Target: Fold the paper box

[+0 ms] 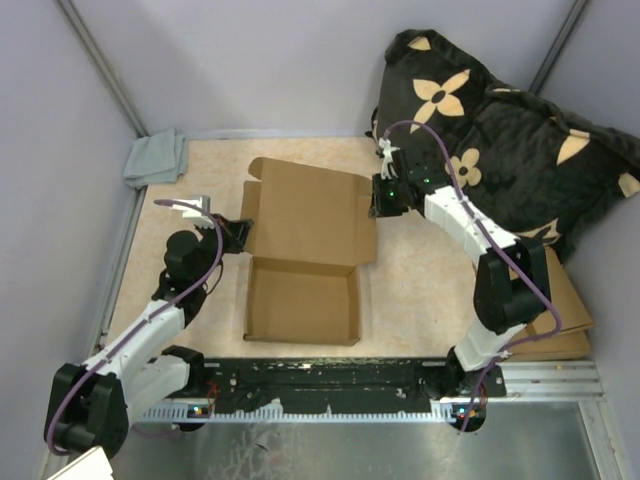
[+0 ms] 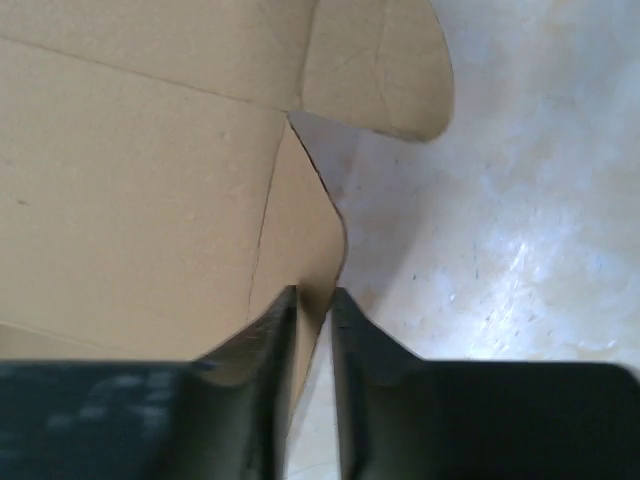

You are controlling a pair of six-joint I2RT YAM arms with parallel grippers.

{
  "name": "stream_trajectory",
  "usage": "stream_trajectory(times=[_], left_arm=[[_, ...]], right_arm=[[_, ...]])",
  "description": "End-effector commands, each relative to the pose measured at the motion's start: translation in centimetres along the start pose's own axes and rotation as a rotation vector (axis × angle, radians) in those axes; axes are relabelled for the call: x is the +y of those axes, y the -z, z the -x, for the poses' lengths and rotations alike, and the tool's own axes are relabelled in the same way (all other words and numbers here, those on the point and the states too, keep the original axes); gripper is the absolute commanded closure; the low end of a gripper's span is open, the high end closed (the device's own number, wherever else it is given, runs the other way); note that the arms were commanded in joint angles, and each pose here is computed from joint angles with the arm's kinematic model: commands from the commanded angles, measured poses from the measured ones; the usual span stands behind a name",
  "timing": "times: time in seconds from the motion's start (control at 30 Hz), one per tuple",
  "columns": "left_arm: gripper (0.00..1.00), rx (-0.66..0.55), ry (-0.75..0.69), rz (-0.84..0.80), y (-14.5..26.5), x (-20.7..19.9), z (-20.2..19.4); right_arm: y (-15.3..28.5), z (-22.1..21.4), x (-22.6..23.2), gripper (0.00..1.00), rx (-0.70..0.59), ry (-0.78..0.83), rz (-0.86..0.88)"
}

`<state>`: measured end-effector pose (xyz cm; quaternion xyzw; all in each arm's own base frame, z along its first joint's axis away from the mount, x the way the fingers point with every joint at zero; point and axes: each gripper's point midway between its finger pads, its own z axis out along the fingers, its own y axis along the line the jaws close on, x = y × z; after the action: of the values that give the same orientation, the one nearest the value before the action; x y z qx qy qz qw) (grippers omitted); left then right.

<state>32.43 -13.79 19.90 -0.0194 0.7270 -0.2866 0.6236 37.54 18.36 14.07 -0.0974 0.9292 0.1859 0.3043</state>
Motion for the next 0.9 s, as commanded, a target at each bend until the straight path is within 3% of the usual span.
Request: stream_trajectory(times=[0.0,0.17,0.67,0.8,0.87], left_arm=[[1.00,-0.057,-0.025,-0.052,0.1,-1.2,1.6],[1.00,-0.062,-0.035,-0.059,0.1,-1.5,1.9],[1.00,-0.098,-0.045,-0.068,0.7,-2.0,2.9],[1.00,-0.097,-0.047,-0.066,0.6,-2.0,3.0],[0.94,-0.095,-0.050,-0.061,0.5,-2.1,3.3]], right_arm=[[-0.9,1.8,1.7,0.88,0.005,0.033,0.098],[-0.8,2.2,3.0,0.96,0.015,0.021,0.168],[-2.4,2.5,2.3,0.81,0.073,0.003,0.130],[-2.5,2.7,2.1,0.92,0.073,0.001,0.116],[-2.2,3.2,1.9,1.00,0.053,-0.002,0.097]])
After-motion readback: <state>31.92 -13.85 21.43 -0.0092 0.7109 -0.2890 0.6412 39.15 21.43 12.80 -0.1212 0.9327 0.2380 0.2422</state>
